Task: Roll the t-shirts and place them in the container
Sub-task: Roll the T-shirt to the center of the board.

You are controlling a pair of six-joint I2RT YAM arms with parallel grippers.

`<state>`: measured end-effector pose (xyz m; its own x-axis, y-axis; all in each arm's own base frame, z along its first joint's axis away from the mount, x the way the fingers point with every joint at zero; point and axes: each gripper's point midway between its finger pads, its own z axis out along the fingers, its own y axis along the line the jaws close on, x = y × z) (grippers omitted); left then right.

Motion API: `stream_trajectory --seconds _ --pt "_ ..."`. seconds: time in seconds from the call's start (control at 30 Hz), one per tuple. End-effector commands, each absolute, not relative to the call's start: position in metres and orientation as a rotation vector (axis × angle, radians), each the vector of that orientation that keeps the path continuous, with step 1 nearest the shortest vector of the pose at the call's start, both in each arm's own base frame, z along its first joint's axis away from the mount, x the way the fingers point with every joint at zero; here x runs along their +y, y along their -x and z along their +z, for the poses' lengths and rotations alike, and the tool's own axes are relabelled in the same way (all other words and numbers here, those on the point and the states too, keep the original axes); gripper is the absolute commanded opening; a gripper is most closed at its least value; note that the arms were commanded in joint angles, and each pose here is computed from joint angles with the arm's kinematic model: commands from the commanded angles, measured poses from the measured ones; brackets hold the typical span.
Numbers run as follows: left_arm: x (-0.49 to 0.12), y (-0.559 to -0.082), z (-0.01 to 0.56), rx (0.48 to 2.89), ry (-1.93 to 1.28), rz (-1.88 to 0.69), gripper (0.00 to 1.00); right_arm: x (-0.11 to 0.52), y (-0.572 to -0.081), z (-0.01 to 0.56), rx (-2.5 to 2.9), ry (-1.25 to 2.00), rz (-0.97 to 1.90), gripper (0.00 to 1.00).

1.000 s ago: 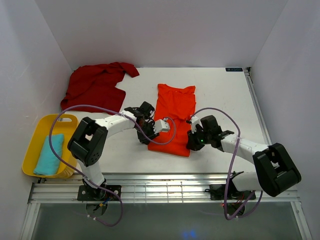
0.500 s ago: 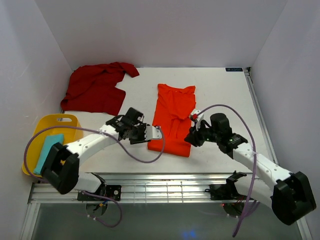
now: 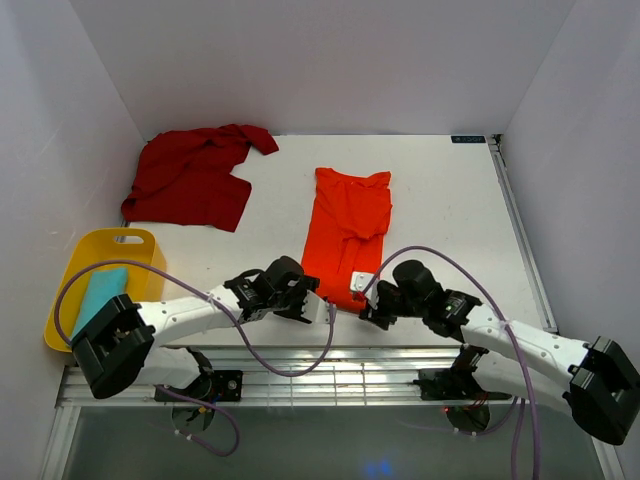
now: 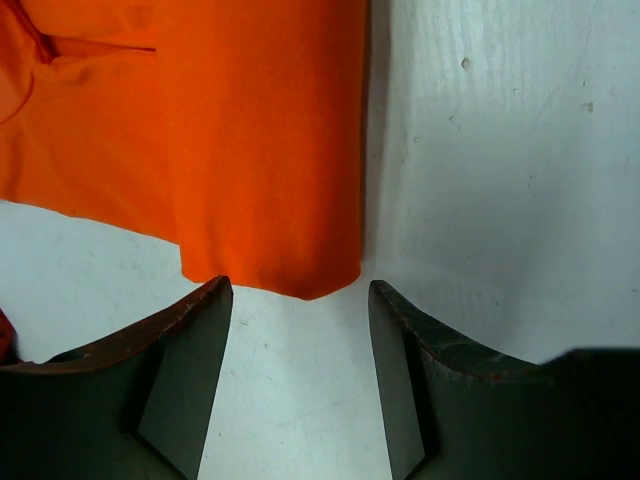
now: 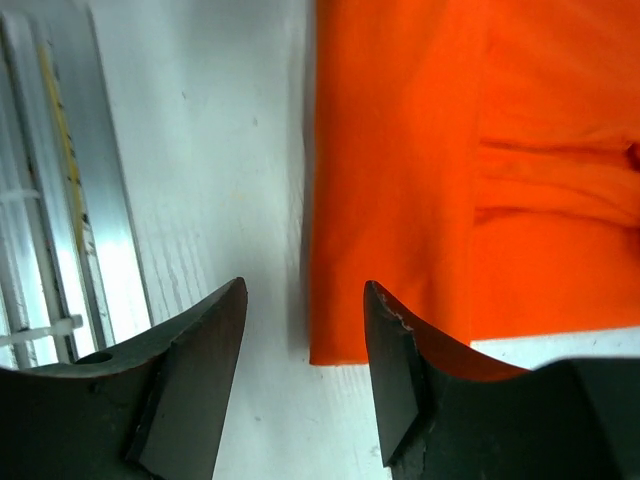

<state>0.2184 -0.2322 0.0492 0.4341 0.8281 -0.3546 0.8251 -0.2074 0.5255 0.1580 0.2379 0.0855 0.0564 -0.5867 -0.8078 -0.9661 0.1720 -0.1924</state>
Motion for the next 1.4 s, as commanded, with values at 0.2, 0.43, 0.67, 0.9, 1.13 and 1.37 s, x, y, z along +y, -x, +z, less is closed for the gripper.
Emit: stream_trajectory --seconds 0.2,0.43,0.67,0.9,1.13,1.37 --pt "-0.236 -0.220 0.049 1.331 -1.981 0.006 0.68 0.215 -0.176 0.046 1.759 1.575 0.346 0.63" --pt "-0.236 -0.229 0.040 1.480 -1.958 -0.073 0.64 0.212 -0.177 0.031 1.825 1.611 0.320 0.63" --pt "-0.236 -0.222 0.029 1.547 -1.929 -0.137 0.62 0.217 -0.180 0.026 1.852 1.617 0.328 0.59" --pt "-0.244 -0.222 0.041 1.573 -1.897 -0.191 0.24 0.218 -0.174 0.023 1.907 1.661 0.360 0.25" --pt "-0.239 -0.212 0.042 1.620 -1.926 -0.235 0.00 0.226 -0.164 0.046 1.818 1.664 0.452 0.08" --pt "-0.234 -0.188 0.062 1.737 -1.974 -0.409 0.00 0.219 -0.125 0.064 1.794 1.827 0.624 0.08"
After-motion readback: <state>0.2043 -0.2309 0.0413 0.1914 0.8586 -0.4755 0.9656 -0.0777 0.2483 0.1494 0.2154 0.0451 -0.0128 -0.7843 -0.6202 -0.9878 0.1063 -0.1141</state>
